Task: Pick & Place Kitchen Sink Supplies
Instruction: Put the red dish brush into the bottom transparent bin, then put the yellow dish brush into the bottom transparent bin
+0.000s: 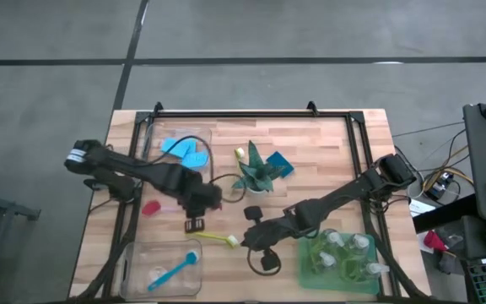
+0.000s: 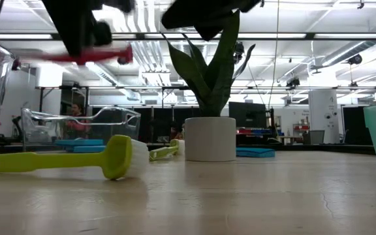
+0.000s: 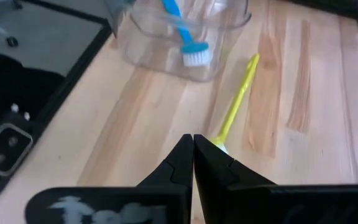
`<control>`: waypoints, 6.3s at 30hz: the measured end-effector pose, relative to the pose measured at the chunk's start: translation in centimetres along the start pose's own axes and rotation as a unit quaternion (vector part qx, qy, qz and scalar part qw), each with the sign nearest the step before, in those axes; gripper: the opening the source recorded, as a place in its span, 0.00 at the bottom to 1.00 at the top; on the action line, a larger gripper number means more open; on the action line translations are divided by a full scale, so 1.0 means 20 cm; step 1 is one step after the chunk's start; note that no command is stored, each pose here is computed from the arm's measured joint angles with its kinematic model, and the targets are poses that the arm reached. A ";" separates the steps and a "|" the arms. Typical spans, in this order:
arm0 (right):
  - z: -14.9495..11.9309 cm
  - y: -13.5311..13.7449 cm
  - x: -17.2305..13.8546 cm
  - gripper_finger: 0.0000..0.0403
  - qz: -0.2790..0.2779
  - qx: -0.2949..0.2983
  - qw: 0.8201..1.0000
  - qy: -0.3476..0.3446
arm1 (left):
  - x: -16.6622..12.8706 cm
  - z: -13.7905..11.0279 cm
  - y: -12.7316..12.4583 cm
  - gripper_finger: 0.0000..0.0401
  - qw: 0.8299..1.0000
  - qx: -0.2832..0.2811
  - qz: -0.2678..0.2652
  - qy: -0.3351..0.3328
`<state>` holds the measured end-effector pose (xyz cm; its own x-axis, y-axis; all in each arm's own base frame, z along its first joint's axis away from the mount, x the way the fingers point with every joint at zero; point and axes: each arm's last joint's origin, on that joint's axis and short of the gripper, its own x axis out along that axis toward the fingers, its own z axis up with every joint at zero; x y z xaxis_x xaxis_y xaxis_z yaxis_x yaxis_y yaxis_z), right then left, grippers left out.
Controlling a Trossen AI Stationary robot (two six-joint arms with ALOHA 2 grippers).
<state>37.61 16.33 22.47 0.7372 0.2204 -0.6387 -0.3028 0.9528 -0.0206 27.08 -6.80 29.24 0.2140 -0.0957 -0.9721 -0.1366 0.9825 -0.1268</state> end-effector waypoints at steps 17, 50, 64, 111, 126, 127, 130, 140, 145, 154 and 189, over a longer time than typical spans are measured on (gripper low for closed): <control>-0.03 0.00 0.00 0.02 -0.001 -0.012 1.000 0.022 | -0.14 -0.33 -0.52 0.19 0.986 -0.123 -0.107 -0.041; -0.03 0.00 0.01 0.02 -0.001 0.007 1.000 0.014 | 0.21 -0.52 -0.55 0.40 0.971 -0.213 -0.109 0.021; 0.02 -0.01 0.01 0.03 -0.004 0.049 0.998 -0.041 | -0.05 -0.44 -0.50 0.44 0.961 -0.107 -0.068 -0.246; -0.27 -0.09 0.50 0.59 -0.085 0.199 0.976 0.031 | -0.14 -0.19 -0.53 0.45 0.745 -0.078 0.333 -0.572; -0.27 -0.11 0.50 0.13 -0.103 0.183 0.977 0.030 | -0.14 -0.19 -0.53 0.45 0.746 -0.073 0.337 -0.570; -0.27 -0.12 0.50 0.11 -0.105 0.183 0.977 0.031 | -0.14 -0.19 -0.53 0.45 0.746 -0.073 0.337 -0.569; -0.27 -0.12 0.50 0.09 -0.106 0.179 0.978 0.034 | -0.14 -0.19 -0.53 0.45 0.746 -0.073 0.337 -0.569; -0.24 -0.12 0.46 0.08 -0.137 0.172 0.975 0.028 | -0.13 -0.19 -0.52 0.45 0.748 -0.065 0.343 -0.565; -0.23 -0.13 0.45 0.07 -0.152 0.169 0.973 0.024 | -0.13 -0.19 -0.52 0.45 0.748 -0.066 0.343 -0.565; -0.16 -0.16 0.36 0.07 -0.190 0.164 0.968 -0.003 | -0.13 -0.20 -0.52 0.45 0.748 -0.064 0.343 -0.564; 0.12 -0.04 -0.16 0.07 -0.231 0.090 0.967 -0.061 | -0.05 -0.27 -0.50 0.44 0.894 -0.084 0.039 -0.439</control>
<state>37.02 15.43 26.34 0.8380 -0.2239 -0.4976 0.1767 0.9741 -0.1408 23.08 -17.42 30.38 0.8640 0.2070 -0.4590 -0.3118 0.9357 -0.1649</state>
